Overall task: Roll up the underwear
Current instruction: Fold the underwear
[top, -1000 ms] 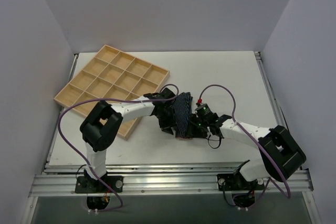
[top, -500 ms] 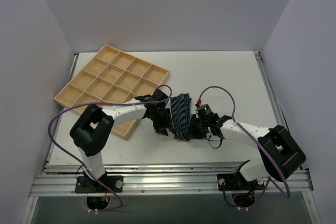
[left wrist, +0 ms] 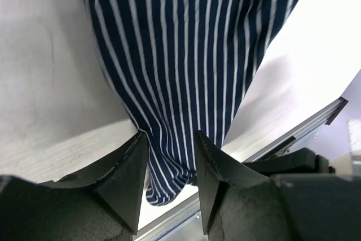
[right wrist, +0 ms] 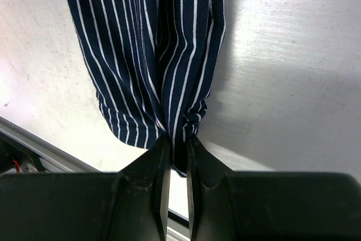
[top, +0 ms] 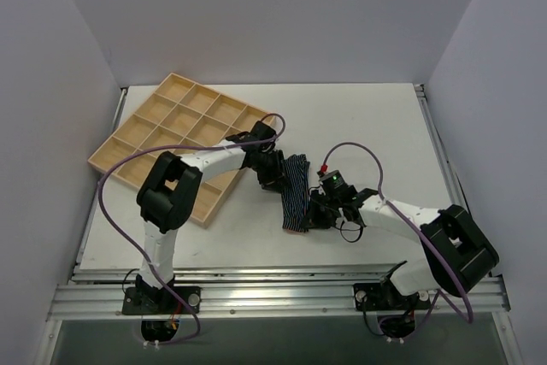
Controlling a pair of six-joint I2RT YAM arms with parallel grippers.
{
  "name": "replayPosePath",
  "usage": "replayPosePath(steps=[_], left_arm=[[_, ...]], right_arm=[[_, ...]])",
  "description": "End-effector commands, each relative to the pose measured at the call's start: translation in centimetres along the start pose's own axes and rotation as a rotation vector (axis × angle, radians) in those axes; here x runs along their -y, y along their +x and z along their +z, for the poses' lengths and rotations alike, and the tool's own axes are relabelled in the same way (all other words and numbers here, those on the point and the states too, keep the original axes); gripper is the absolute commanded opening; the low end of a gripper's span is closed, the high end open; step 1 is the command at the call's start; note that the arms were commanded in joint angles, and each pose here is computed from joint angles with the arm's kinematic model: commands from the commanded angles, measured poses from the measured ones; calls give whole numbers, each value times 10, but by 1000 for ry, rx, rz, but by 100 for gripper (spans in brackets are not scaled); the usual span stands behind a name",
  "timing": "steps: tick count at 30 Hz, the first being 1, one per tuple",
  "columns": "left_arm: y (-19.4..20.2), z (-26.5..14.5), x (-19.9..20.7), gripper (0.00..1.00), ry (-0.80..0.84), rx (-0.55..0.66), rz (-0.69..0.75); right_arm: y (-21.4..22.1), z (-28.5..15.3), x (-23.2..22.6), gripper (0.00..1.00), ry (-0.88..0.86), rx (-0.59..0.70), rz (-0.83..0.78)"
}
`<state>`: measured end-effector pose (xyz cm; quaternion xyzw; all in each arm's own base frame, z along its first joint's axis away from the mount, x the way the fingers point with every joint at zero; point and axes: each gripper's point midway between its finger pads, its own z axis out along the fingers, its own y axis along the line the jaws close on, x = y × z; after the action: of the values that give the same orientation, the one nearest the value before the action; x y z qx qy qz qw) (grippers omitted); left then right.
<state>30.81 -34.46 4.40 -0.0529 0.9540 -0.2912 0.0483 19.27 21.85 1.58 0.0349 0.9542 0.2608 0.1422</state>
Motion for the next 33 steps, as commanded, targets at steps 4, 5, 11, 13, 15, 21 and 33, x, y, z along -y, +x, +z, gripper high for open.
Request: replayPosePath(steps=[4,5,11,13,15,21,33], left_arm=[[-28,11,19,24,54,15,27],[-30,17,18,20,50,12,28],[-55,18,37,8,68,35,77],[-56,15,36,10,49,23,85],[-57,8,33,22,30,31,95],[-33,-24,11,51,-16,43,61],[29,-61,5,51,-41,75,87]], right_arm=[[11,-9,-5,0,-20,-33,33],[12,-9,-6,0,-21,-33,36],[27,-9,9,0,40,-67,60],[25,-10,9,0,37,-57,71],[20,-10,7,0,40,-44,76],[-2,-6,-7,7,36,-12,103],[-27,-44,-14,52,128,85,184]])
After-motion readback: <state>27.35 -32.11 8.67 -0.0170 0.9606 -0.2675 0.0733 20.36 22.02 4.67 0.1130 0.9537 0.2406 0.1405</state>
